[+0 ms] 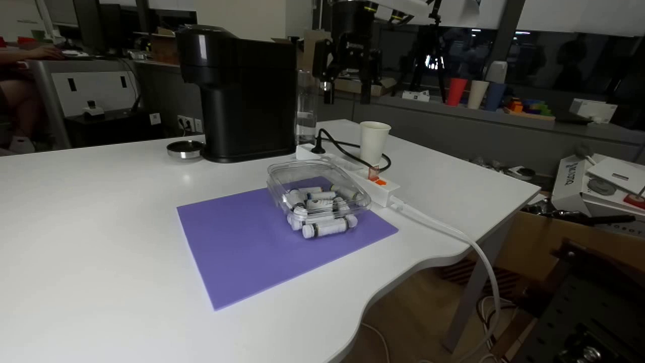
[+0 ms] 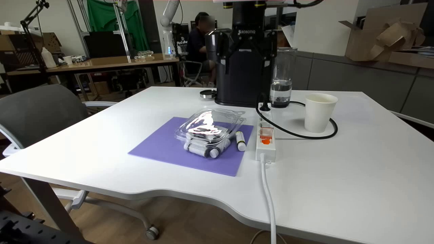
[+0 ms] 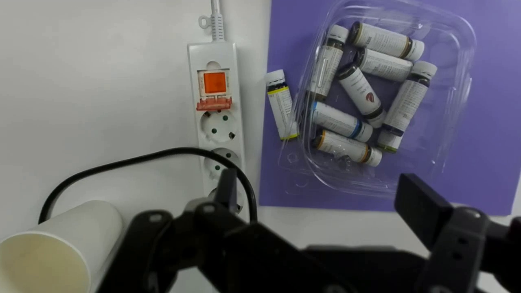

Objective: Open the clear container, put the bottle on the table inside the clear container

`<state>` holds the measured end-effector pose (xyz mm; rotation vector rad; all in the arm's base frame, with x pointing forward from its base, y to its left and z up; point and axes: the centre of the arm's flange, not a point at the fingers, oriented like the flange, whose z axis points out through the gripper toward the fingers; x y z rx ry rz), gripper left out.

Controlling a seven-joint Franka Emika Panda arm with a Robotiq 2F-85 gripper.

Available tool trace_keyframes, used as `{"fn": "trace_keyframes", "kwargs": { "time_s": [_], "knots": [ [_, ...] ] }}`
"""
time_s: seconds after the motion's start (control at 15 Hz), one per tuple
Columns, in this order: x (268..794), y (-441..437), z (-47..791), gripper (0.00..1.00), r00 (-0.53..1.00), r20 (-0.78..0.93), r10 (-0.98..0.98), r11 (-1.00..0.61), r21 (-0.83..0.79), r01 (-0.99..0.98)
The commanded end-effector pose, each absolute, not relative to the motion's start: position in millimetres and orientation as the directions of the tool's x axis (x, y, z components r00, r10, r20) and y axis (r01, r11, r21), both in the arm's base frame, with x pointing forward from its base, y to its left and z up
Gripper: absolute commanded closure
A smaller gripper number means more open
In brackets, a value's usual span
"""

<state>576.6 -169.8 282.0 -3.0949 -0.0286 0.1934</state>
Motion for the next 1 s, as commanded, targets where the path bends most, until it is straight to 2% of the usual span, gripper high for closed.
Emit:
{"fn": "trace_keyframes", "kwargs": {
  "time_s": [0.0,0.47,0.93],
  "knots": [
    [612.5,-172.1,264.2,0.0,0.986,-0.169,0.011,-0.999,-0.052,0.002],
    [625.1,-158.0,225.5,0.0,0.959,-0.274,0.07,-0.996,-0.075,0.051],
    [627.4,-150.6,207.3,0.0,0.947,-0.304,0.106,-0.992,-0.102,0.078]
  ]
}}
